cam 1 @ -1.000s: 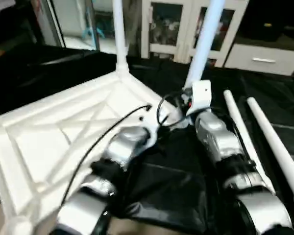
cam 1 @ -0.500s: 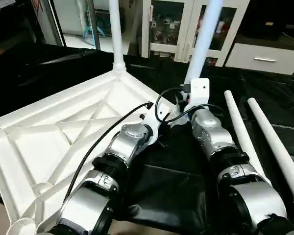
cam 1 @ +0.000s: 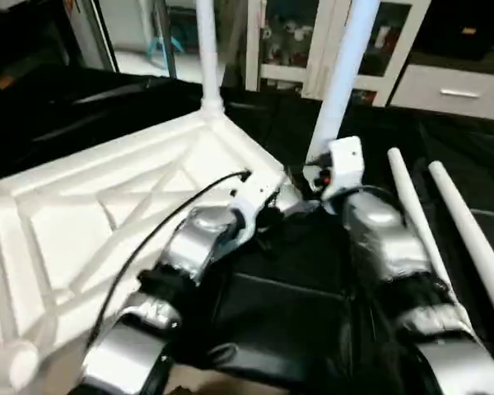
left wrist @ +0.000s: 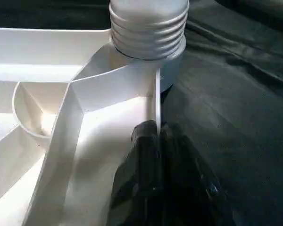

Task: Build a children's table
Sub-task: Insert table leg to table base

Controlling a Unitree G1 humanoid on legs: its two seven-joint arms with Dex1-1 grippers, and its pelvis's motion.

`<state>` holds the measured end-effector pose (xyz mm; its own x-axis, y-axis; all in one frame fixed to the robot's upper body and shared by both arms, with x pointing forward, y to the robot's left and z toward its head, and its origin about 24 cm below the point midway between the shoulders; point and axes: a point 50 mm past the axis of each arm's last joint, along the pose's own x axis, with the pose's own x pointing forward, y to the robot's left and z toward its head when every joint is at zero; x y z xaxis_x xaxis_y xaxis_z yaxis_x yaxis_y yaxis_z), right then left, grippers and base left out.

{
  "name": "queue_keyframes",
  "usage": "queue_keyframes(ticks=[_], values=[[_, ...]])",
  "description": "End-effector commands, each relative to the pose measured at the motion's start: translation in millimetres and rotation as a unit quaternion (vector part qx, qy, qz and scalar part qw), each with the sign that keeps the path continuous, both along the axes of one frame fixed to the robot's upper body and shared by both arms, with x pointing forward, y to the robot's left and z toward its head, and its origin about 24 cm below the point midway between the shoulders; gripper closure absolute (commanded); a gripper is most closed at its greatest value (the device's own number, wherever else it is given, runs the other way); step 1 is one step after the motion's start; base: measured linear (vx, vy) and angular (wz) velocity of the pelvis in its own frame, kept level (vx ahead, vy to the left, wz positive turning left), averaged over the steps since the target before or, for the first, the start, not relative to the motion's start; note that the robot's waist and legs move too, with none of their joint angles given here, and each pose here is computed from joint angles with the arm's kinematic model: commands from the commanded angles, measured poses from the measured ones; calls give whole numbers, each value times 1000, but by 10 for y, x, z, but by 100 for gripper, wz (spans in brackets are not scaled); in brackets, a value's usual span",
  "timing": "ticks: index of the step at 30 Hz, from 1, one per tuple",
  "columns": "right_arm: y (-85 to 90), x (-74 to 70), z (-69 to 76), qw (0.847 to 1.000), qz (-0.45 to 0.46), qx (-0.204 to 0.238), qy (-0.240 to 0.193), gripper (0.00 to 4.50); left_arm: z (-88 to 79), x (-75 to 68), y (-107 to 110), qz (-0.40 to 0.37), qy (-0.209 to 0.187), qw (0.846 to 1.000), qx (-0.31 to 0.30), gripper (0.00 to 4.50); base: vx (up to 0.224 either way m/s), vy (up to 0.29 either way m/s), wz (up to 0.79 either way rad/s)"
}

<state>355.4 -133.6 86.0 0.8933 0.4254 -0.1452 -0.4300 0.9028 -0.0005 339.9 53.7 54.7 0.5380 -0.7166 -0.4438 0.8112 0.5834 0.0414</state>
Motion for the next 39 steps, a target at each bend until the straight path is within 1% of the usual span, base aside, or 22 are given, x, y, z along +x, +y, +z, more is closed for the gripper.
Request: queue_keyframes(ticks=[1, 3, 4, 6, 8, 9, 11, 13, 16, 20, 22, 28, 33, 35, 36, 39], values=[[-118, -86, 28, 1000, 10, -23, 4, 28, 32, -64, 10, -40, 0, 999, -19, 450, 0, 0, 0], [-201, -132, 31, 999, 7, -33, 9, 21, 25, -94, 54, -56, 4, 998, -18, 450, 0, 0, 0], [-255, -165, 37, 999, 7, -38, 14, 10, 21, -119, 88, -68, 8, 998, -16, 450, 0, 0, 0], [-308, -219, 47, 999, 13, -44, 23, 10, 22, -155, 127, -83, 11, 996, -14, 450, 0, 0, 0], [-351, -314, 53, 997, 46, -42, 45, 10, 34, -200, 197, -107, 18, 994, -15, 450, 0, 0, 0], [-366, -387, 45, 994, 79, -39, 62, 10, 42, -234, 244, -127, 24, 991, -13, 450, 0, 0, 0], [-396, -492, 17, 988, 128, -52, 75, 10, 47, -282, 304, -155, 36, 987, -10, 450, 0, 0, 0], [-410, -563, -1, 982, 159, -64, 82, 10, 55, -314, 336, -172, 43, 984, -10, 450, 0, 0, 0], [-427, -730, -19, 967, 223, -57, 109, 10, 84, -401, 407, -222, 45, 974, -13, 450, 0, 0, 0], [-435, -836, -15, 955, 260, -66, 126, 10, 120, -463, 437, -255, 44, 966, -23, 450, 0, 0, 0], [-442, -906, -19, 944, 287, -80, 139, 10, 137, -496, 461, -275, 46, 960, -18, 450, 0, 0, 0], [-461, -896, -69, 939, 294, -116, 139, 10, 157, -521, 471, -293, 47, 955, -14, 450, 0, 0, 0], [-450, -854, -130, 938, 287, -135, 140, 10, 159, -511, 451, -290, 43, 956, -15, 450, 0, 0, 0], [-439, -853, -138, 938, 289, -132, 141, 36, 160, -507, 451, -288, 42, 957, -15, 450, 0, 0, 0], [-431, -851, -141, 938, 290, -129, 141, 36, 160, -505, 452, -287, 41, 957, -15, 450, 0, 0, 0], [-408, -835, -144, 939, 291, -123, 137, 74, 159, -503, 454, -286, 41, 957, -15, 450, 0, 0, 0]])
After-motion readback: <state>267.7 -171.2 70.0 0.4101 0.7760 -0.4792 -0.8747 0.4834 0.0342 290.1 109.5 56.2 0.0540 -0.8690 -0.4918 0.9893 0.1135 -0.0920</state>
